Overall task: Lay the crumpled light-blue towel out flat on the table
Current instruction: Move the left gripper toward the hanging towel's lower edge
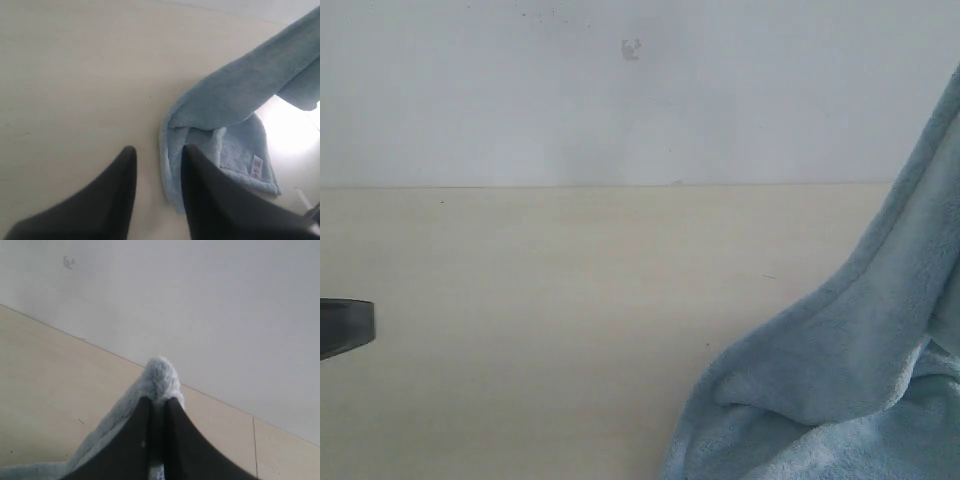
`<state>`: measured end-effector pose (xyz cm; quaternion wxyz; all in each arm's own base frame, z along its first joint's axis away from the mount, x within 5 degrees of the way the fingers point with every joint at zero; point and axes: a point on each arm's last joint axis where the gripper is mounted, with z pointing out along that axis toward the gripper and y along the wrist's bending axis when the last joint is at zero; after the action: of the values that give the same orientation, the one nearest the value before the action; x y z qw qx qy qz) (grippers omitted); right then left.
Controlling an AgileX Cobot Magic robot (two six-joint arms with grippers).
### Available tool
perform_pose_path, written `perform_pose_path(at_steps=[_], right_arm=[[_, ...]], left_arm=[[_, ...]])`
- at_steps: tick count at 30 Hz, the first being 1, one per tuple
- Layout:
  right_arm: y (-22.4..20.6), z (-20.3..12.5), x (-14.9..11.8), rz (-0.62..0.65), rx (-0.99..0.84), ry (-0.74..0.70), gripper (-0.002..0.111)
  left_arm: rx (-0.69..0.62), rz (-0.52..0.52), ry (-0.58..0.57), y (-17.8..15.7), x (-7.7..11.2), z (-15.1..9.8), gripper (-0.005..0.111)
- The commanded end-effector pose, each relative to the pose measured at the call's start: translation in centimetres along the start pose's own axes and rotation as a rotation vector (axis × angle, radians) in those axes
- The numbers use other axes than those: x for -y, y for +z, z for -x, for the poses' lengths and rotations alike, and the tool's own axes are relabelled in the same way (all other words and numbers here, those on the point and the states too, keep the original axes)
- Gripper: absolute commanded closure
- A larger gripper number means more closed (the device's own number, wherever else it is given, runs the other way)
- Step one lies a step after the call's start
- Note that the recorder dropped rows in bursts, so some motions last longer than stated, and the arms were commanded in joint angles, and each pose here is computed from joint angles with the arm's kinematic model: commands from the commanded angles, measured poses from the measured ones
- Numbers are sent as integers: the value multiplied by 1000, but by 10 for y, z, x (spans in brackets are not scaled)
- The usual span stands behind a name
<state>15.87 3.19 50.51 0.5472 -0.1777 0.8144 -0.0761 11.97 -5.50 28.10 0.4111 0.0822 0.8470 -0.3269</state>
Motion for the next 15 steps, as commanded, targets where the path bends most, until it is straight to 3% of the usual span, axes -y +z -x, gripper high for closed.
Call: perform_pose_path(at_steps=[1, 9, 15], right_arm=[[-1, 0, 0, 1, 5, -7, 108], [-1, 0, 0, 1, 5, -13, 108], [-1, -1, 0, 1, 1, -15, 108]], left_arm=[[-60, -68, -28, 27, -10, 6, 70], [-217, -204, -38, 92, -23, -6, 70], [-274, -249, -78, 135, -28, -25, 56]])
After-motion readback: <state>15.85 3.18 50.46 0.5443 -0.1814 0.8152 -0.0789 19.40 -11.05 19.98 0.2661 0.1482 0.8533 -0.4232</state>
